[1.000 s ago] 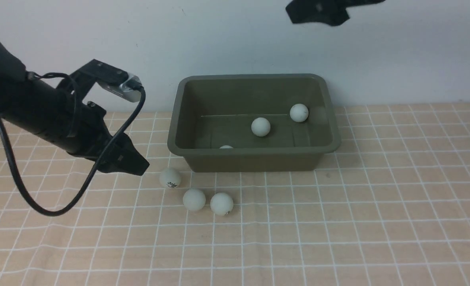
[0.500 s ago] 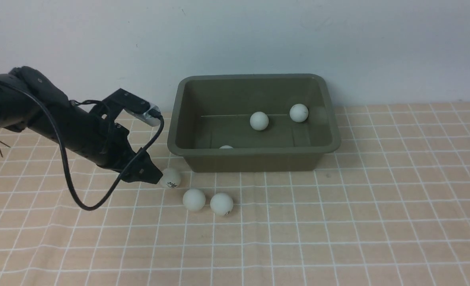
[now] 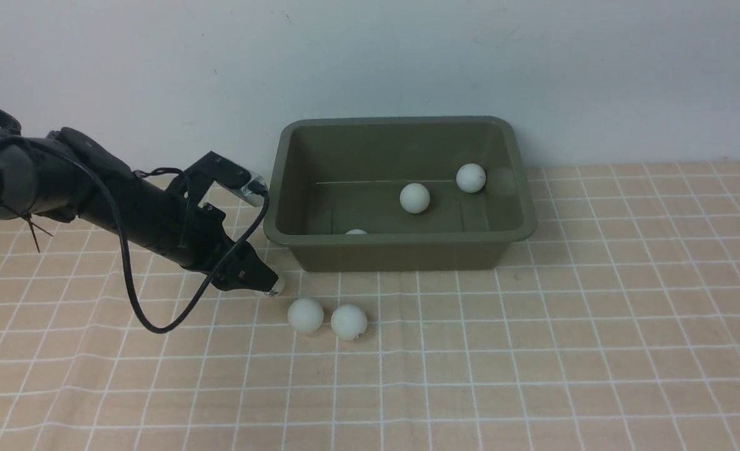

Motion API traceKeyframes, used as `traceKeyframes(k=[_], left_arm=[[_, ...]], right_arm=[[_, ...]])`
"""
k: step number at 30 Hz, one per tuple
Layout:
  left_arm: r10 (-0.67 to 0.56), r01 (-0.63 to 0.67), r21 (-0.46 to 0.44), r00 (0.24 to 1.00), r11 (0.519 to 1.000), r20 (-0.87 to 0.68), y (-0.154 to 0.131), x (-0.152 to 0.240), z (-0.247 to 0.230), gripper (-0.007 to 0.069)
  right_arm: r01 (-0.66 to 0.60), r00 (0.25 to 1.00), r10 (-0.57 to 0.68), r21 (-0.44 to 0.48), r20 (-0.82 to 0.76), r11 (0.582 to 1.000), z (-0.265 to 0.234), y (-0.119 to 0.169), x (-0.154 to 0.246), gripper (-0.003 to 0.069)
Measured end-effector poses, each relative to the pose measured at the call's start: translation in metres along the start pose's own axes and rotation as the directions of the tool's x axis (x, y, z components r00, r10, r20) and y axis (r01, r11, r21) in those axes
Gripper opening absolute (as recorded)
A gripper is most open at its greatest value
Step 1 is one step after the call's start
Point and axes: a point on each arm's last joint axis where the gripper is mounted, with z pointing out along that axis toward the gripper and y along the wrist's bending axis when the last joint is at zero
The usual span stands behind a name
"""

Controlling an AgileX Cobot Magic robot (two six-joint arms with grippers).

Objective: Put the table tennis balls into the box on the light coffee tablecloth.
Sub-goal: 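Reach for and grasp a ping pong ball on the table beside the basket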

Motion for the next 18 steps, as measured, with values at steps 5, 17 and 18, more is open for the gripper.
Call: traceKeyframes(k=[5,17,18], left_arm=[[0.038,-0.038,0.020,0.998,0.999,0.041,0.001,0.000,0.010,0.0468],[0.029,-0.029,-0.015,0.999,0.999,0.020,-0.003,-0.005,0.021,0.0291],[0.034,-0.033,-0.020,0.999,0.999,0.017,-0.003,-0.006,0.018,0.0291]], right_arm=[[-0.012,1.000,0.012,0.008,0.015,1.000,0.000,-0.001,-0.001,0.0547],[-0.034,0.998,0.035,-0.016,0.044,0.999,0.000,0.001,-0.004,0.0545],[-0.036,0.998,0.036,-0.016,0.051,0.999,0.000,0.001,-0.005,0.0545]])
